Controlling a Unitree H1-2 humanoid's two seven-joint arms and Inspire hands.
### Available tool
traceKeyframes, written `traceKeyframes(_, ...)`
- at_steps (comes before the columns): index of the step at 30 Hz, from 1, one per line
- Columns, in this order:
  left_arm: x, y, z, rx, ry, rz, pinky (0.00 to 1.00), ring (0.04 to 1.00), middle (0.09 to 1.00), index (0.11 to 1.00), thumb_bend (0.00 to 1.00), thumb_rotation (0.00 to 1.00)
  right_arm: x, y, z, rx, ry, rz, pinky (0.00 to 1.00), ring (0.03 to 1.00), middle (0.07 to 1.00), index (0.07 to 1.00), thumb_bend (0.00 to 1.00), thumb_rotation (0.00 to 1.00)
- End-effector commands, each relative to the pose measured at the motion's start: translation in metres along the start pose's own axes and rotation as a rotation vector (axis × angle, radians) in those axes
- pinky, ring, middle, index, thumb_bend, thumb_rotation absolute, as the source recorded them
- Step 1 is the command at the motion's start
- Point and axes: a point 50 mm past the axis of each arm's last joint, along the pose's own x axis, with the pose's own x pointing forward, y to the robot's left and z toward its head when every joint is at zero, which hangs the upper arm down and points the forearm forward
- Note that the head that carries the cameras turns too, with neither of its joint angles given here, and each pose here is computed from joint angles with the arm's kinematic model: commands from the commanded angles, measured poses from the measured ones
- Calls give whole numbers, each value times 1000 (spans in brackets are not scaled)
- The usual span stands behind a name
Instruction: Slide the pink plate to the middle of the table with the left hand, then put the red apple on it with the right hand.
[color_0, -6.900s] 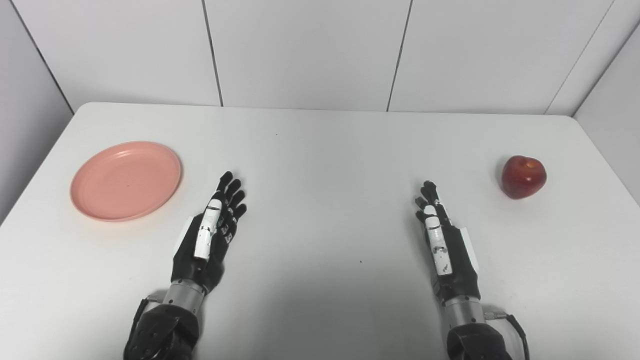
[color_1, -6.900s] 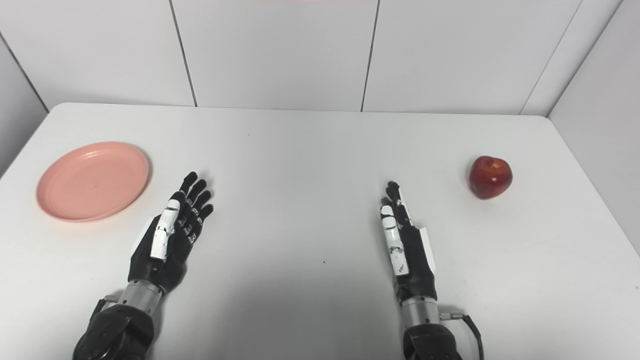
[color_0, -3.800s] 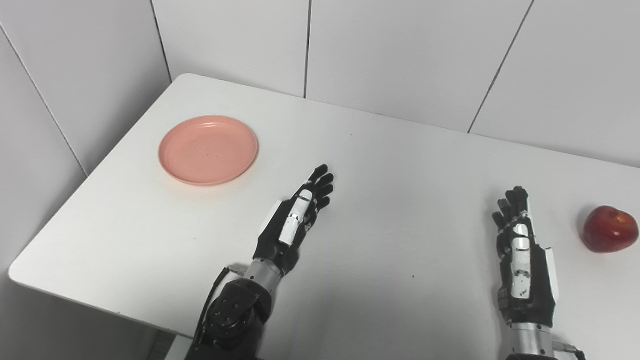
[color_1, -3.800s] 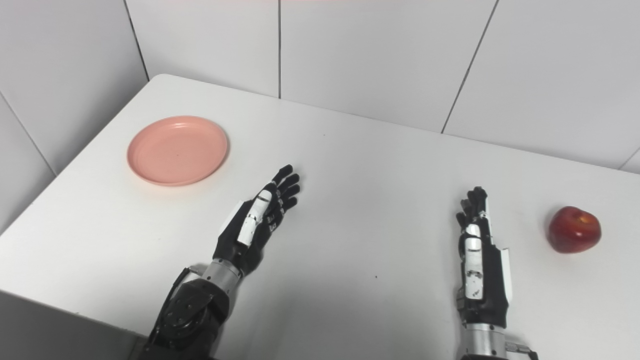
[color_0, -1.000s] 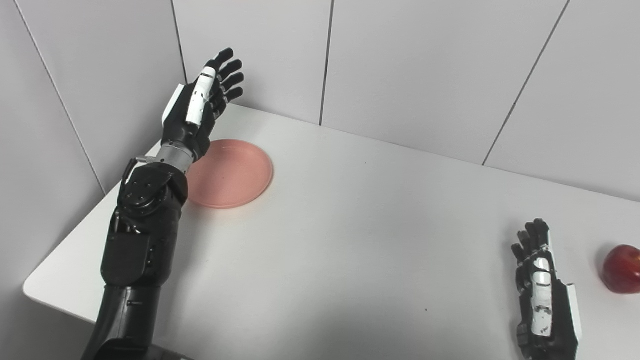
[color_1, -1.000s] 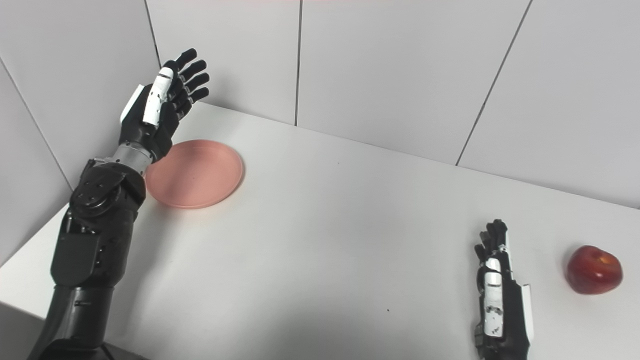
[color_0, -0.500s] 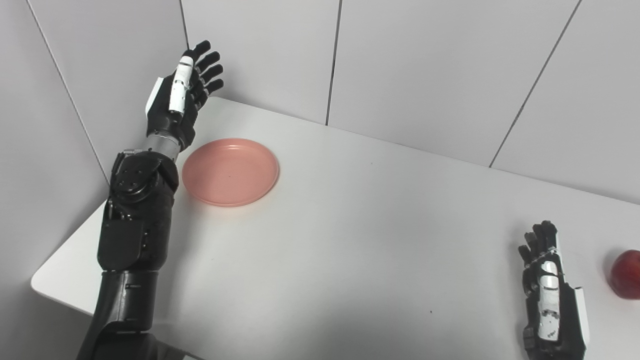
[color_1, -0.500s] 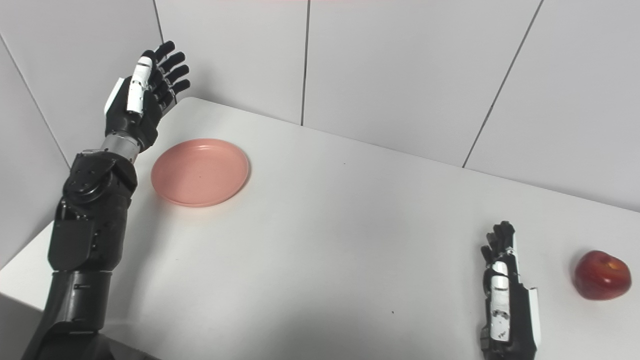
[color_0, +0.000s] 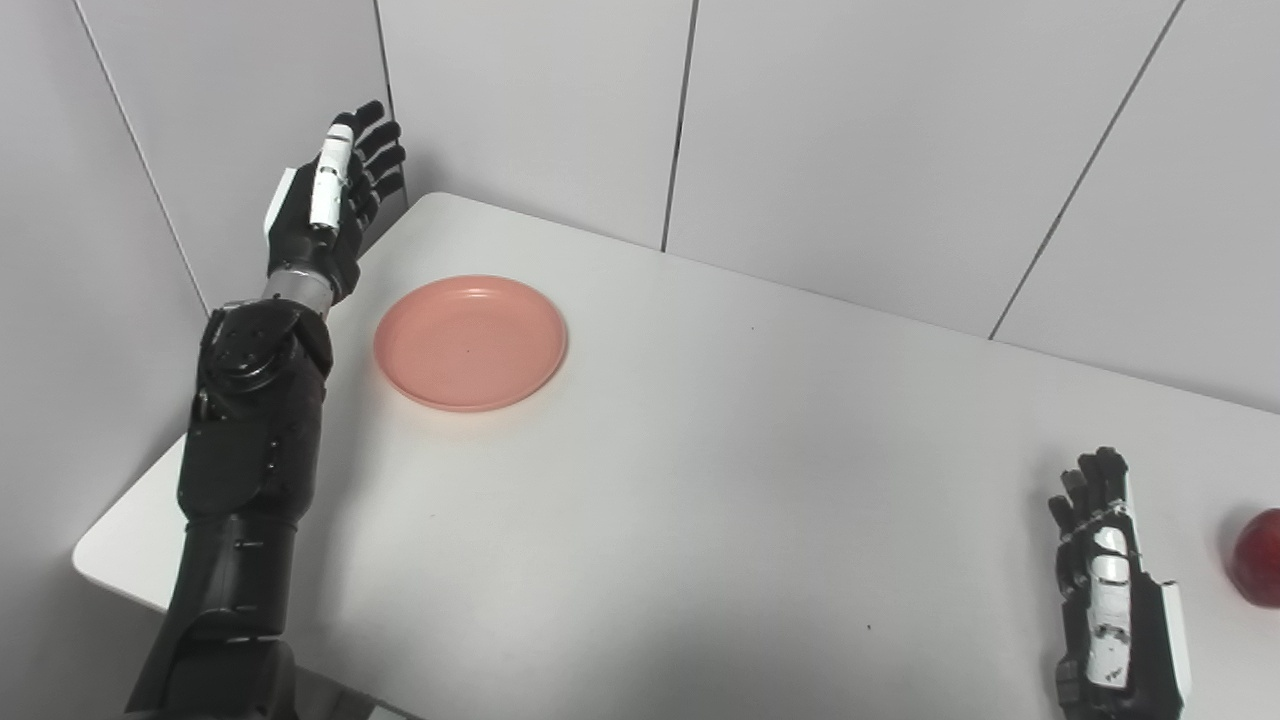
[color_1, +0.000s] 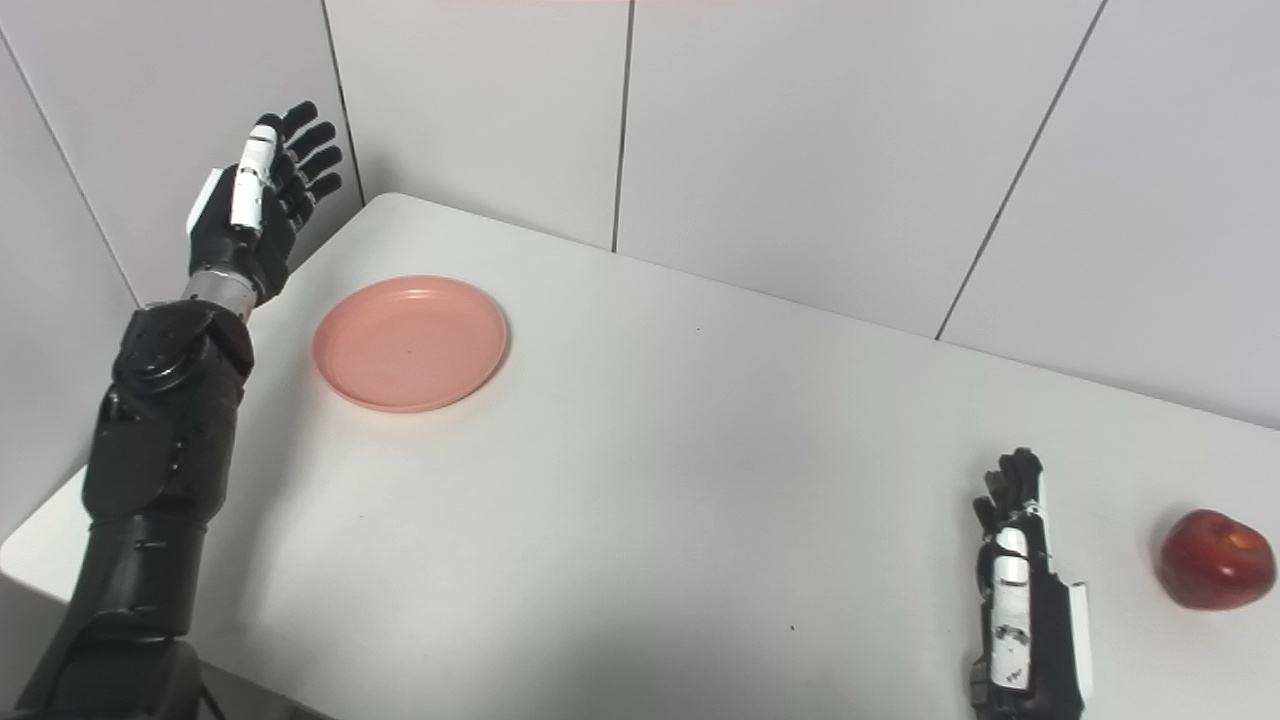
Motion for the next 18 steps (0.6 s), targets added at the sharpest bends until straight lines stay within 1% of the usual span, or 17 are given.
traceKeyframes(1, 16, 5, 29, -7, -91, 6, 927, 915, 911, 880, 312, 1000, -28, -9, -24, -5, 116, -27, 1000, 1000, 1000, 1000, 179, 1000)
traceKeyframes(5, 19, 14, 22, -18, -68, 19, 933, 920, 916, 885, 303, 1000, -28, -9, -24, -8, 117, -26, 1000, 1000, 1000, 1000, 177, 1000)
traceKeyframes(8, 20, 20, 16, -20, -47, 28, 940, 920, 914, 887, 336, 1000, -28, -8, -22, -12, 121, -27, 1000, 1000, 1000, 1000, 173, 1000)
traceKeyframes(10, 21, 24, 11, -22, -34, 37, 939, 916, 908, 882, 339, 1000, -28, -8, -22, -8, 119, -27, 1000, 1000, 1000, 1000, 170, 1000)
traceKeyframes(14, 22, 29, 0, -46, -1, 63, 937, 913, 903, 879, 345, 1000, -28, -8, -22, 0, 117, -27, 1000, 1000, 1000, 1000, 164, 1000)
traceKeyframes(18, 22, 32, -9, -56, 17, 72, 933, 907, 896, 870, 347, 1000, -28, -8, -21, -9, 119, -31, 1000, 1000, 1000, 1000, 157, 1000)
